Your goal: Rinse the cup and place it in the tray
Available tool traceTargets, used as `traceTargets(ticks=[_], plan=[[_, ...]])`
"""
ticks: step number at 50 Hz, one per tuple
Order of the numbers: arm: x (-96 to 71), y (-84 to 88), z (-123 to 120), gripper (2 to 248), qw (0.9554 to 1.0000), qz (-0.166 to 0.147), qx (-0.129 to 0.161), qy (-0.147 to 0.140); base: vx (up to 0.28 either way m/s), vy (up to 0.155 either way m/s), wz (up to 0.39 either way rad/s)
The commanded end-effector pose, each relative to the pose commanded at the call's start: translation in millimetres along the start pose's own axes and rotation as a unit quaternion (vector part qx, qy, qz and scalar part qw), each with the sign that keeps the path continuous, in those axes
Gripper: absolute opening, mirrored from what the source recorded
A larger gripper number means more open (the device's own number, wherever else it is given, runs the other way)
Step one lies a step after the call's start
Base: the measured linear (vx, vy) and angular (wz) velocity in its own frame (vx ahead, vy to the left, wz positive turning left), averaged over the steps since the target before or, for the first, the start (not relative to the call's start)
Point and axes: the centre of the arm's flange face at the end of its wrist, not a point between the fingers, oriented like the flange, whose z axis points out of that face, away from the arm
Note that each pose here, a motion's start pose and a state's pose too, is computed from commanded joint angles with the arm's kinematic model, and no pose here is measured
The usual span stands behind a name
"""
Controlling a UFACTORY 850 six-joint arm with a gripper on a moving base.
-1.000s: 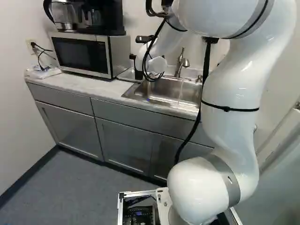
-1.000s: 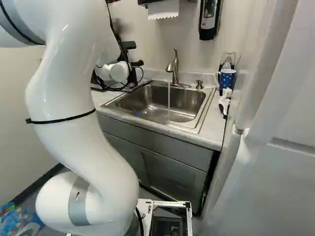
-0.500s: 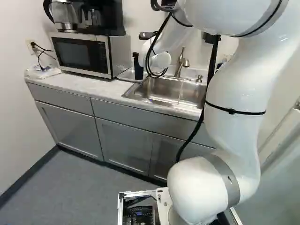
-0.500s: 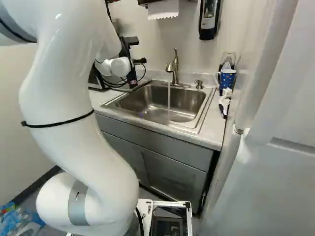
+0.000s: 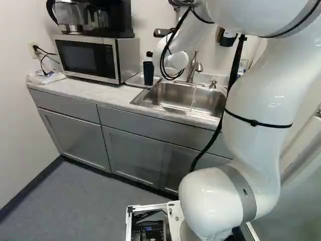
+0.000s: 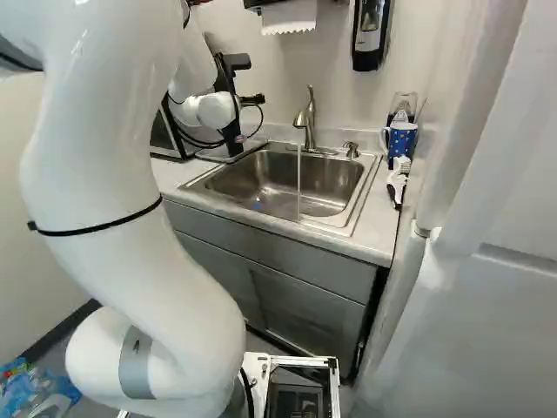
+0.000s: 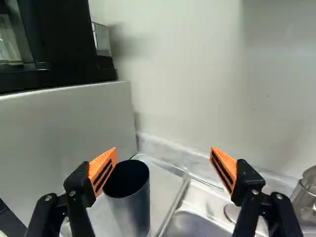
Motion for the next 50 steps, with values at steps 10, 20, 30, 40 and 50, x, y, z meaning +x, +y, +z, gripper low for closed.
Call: traceTargets(ticks=[10,20,30,40,50], plan=[[9.6,10.5,-2.2,247,1.0000,0.000,-0.009,0.003,0.000,0.000,0.000],[19.0,21.4,-4.5,247,0.9998,0.000,-0.019,0.004,0.000,0.000,0.000],[28.1,32.8,-6.7,247,0.9996,0.000,-0.029,0.004,0.000,0.000,0.000],[37.1,44.2,-8.8,247,0.9992,0.000,-0.039,0.004,0.000,0.000,0.000],[46.1,55.8,-9.7,247,0.9988,0.000,-0.050,0.004,0.000,0.000,0.000]])
